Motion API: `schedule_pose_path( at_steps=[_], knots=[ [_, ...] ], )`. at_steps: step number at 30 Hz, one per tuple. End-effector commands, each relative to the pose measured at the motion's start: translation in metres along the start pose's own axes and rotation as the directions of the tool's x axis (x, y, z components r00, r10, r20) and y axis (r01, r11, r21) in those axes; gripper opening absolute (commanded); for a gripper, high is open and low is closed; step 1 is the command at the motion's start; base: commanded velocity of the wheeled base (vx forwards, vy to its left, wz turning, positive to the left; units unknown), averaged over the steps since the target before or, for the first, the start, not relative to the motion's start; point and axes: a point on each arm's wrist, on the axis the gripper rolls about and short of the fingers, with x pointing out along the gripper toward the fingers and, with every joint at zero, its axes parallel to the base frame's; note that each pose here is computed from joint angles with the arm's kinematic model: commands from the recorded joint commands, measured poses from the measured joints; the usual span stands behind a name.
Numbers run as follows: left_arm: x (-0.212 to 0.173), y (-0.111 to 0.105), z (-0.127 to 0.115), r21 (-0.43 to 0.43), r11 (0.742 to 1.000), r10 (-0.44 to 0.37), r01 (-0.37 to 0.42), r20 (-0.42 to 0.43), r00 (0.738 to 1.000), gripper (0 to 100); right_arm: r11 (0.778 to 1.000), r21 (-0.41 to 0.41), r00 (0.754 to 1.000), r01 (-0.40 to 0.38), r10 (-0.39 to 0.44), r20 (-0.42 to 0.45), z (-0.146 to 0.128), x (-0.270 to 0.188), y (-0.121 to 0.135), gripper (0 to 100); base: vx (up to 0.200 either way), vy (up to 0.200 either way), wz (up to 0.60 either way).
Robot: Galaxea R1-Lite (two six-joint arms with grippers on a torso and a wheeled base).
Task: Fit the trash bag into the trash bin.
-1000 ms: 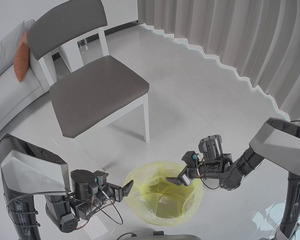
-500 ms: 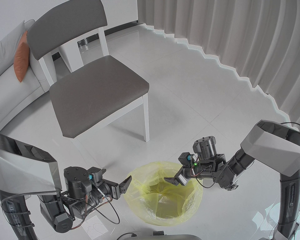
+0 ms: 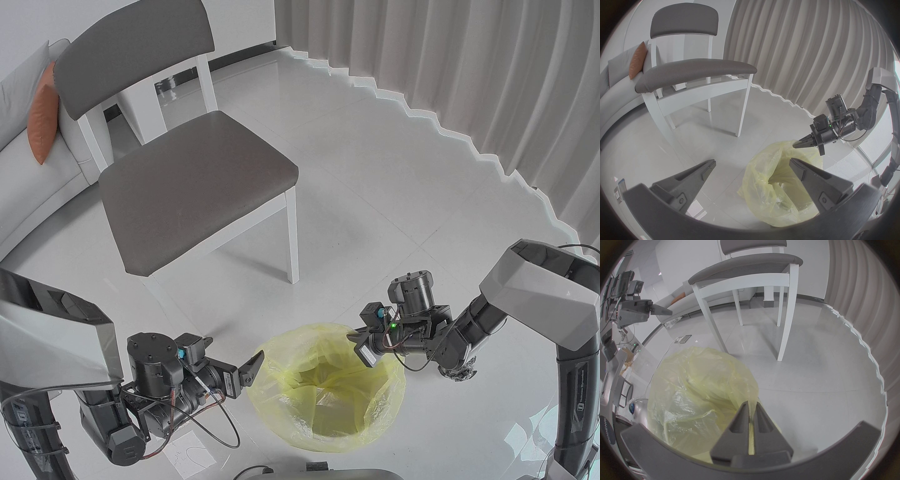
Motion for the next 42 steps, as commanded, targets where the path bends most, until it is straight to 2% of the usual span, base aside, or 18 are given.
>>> schedule_pose_path(
  at_steps=[1, 11, 26, 34, 42],
  knots=[
    [-0.001, 0.000, 0.001, -0.004, 1.000, -0.001, 0.001, 0.015, 1.000, 100, 1.000, -0.002, 1.000, 0.012, -0.012, 0.022, 0.007, -0.006, -0.003, 0, 0.000, 0.000, 0.00],
    [-0.002, 0.000, 0.000, -0.006, 1.000, 0.003, -0.003, 0.009, 1.000, 100, 0.999, -0.014, 0.993, 0.051, -0.050, 0.108, 0.035, -0.034, -0.011, 0, 0.000, 0.000, 0.00],
    [-0.004, 0.001, -0.001, -0.006, 1.000, 0.007, -0.007, 0.004, 1.000, 100, 0.995, -0.062, 0.986, 0.075, -0.064, 0.156, 0.048, -0.039, -0.014, 0, 0.000, 0.000, 0.00],
    [-0.005, 0.001, -0.002, -0.006, 1.000, 0.006, -0.006, -0.003, 1.000, 100, 0.994, -0.067, 0.987, 0.085, -0.075, 0.141, 0.041, -0.025, -0.022, 0, 0.000, 0.000, 0.00],
    [-0.005, 0.003, -0.003, -0.007, 1.000, 0.012, -0.012, -0.010, 1.000, 100, 0.997, -0.067, 0.996, 0.047, -0.041, 0.082, 0.020, 0.002, -0.014, 0, 0.000, 0.000, 0.00]
  ],
)
